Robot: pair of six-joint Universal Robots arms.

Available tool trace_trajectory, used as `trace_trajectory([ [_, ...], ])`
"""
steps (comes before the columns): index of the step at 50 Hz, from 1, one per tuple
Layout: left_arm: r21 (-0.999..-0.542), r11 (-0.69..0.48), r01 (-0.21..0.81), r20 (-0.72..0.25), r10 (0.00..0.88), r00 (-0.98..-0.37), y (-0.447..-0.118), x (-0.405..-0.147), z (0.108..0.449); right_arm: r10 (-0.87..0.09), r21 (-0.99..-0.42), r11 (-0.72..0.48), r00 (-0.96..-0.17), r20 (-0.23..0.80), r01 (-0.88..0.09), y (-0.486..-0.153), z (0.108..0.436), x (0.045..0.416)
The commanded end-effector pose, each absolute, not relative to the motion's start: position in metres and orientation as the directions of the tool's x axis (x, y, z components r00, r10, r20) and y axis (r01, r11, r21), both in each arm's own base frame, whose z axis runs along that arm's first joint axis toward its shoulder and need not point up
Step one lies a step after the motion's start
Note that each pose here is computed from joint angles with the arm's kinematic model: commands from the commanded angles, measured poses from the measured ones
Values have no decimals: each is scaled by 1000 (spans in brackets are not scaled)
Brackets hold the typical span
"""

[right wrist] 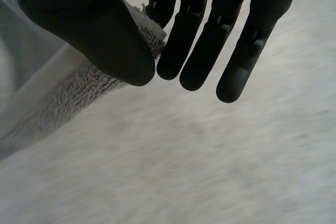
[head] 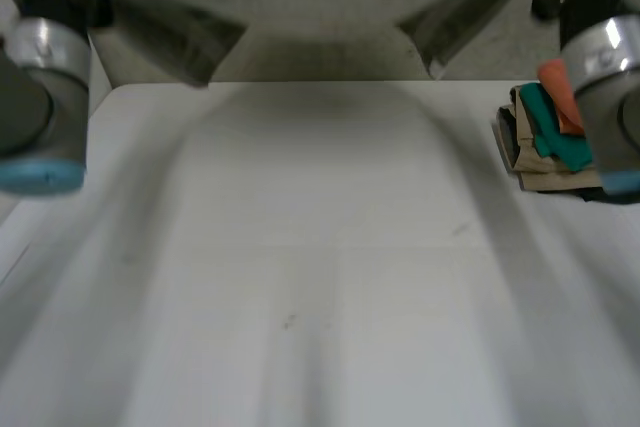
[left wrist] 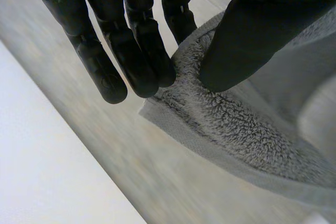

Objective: Fold the laundry.

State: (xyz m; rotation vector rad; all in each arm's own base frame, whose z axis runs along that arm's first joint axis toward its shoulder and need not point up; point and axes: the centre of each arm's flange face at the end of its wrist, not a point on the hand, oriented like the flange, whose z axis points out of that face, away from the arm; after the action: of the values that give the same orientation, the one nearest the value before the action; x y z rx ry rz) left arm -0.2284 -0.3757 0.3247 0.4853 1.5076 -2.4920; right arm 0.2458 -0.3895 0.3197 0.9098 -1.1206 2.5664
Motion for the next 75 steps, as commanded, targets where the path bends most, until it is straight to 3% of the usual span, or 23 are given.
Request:
trace_trajectory([
  [1, -893, -219, 394, -428, 141, -893, -343, -224, 230, -368, -739, -497, -660, 654, -455, -377, 212, 216],
  [5, -898, -136, 419, -438, 187, -879, -326, -221, 201, -464, -750, -453, -591, 660, -482, -359, 174, 208],
  [8, -898, -106, 427, -440, 210, -873, -317, -222, 190, -493, -718, -447, -522, 696, -534, -344, 153, 198],
  [14, -899, -110, 425, -439, 218, -872, -310, -223, 193, -521, -673, -444, -441, 731, -591, -325, 137, 198],
  [18, -899, -126, 420, -438, 207, -875, -309, -222, 200, -531, -684, -424, -448, 719, -594, -321, 145, 197],
  [22, -899, -144, 413, -435, 199, -878, -307, -222, 209, -534, -746, -366, -530, 658, -557, -317, 175, 194],
  [27, -899, -160, 408, -434, 192, -880, -303, -221, 217, -558, -879, -200, -687, 466, -433, -319, 198, 189],
  [33, -899, -164, 406, -433, 189, -882, -303, -221, 219, -571, -954, -20, -780, 257, -299, -315, 225, 184],
  [39, -900, -160, 406, -431, 193, -881, -302, -221, 219, -540, -943, 237, -839, 73, -235, -309, 242, 176],
  [43, -900, -161, 405, -431, 194, -881, -302, -221, 219, -538, -913, 318, -841, 47, -254, -303, 247, 175],
  [53, -900, -172, 400, -429, 189, -883, -304, -222, 223, -549, -899, 299, -828, 113, -321, -307, 234, 176],
  [66, -897, -214, 387, -424, 167, -890, -315, -225, 237, -540, -841, 130, -749, 384, -525, -313, 167, 186],
  [75, -899, -199, 391, -425, 174, -888, -344, -234, 251, -585, -863, 134, -742, 328, -487, -302, 155, 218],
])
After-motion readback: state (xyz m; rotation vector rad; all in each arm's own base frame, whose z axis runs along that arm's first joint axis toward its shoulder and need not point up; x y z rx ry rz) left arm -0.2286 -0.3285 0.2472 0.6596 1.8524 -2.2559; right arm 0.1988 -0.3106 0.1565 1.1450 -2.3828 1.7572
